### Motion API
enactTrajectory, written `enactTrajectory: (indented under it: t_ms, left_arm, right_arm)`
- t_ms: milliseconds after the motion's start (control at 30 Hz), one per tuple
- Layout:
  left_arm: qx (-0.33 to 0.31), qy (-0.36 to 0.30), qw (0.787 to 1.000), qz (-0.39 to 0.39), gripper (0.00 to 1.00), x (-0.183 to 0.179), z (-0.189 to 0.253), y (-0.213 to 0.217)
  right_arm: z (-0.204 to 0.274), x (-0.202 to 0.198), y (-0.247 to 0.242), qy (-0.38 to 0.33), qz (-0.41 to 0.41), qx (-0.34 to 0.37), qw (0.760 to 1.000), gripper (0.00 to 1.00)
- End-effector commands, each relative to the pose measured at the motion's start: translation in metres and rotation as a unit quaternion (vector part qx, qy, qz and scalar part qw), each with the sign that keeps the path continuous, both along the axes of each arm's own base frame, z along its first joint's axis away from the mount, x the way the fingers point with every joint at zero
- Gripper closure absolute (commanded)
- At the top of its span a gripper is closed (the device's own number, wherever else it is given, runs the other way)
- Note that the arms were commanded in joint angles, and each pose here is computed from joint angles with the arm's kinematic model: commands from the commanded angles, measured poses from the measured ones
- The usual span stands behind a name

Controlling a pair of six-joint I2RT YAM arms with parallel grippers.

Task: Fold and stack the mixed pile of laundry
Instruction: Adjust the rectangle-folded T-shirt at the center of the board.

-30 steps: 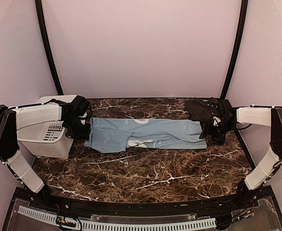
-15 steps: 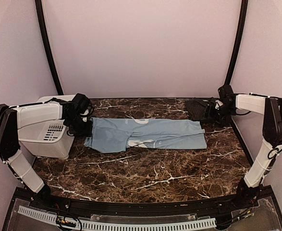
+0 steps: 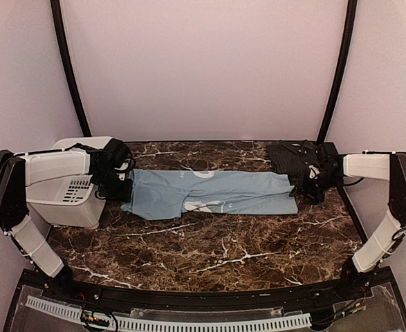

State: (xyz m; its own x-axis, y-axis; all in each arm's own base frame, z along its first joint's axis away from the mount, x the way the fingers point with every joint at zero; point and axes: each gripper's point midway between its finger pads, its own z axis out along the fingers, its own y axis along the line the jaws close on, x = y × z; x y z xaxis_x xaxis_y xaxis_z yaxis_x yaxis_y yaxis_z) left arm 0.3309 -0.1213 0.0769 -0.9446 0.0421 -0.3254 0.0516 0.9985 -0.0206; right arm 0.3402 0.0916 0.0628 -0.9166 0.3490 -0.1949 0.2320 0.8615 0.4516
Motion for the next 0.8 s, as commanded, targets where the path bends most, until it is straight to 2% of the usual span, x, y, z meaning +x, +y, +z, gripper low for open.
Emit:
enactTrajectory:
  t_ms: [0, 433, 667, 767]
  left_arm:
    - [0.007, 0.012, 1.000, -0.004, 0.67, 0.002, -0.003, 0.001]
    - [0.009, 0.017, 1.000, -0.003, 0.67, 0.007, -0.009, -0.001]
    - [0.014, 0.024, 1.000, -0.003, 0.66, 0.006, -0.014, 0.000]
    - [0.015, 0.029, 0.999, -0.003, 0.66, 0.005, -0.016, 0.000]
  right_arm:
    - [-0.014, -0.001, -0.001, 0.004, -0.004, -0.013, 1.000, 0.52]
    - [-0.039, 0.000, -0.008, 0.029, -0.003, -0.038, 0.999, 0.54]
    - [-0.037, 0.010, -0.004, 0.019, 0.005, -0.033, 0.999, 0.62]
    - [-0.034, 0.012, -0.003, 0.016, 0.007, -0.032, 0.999, 0.69]
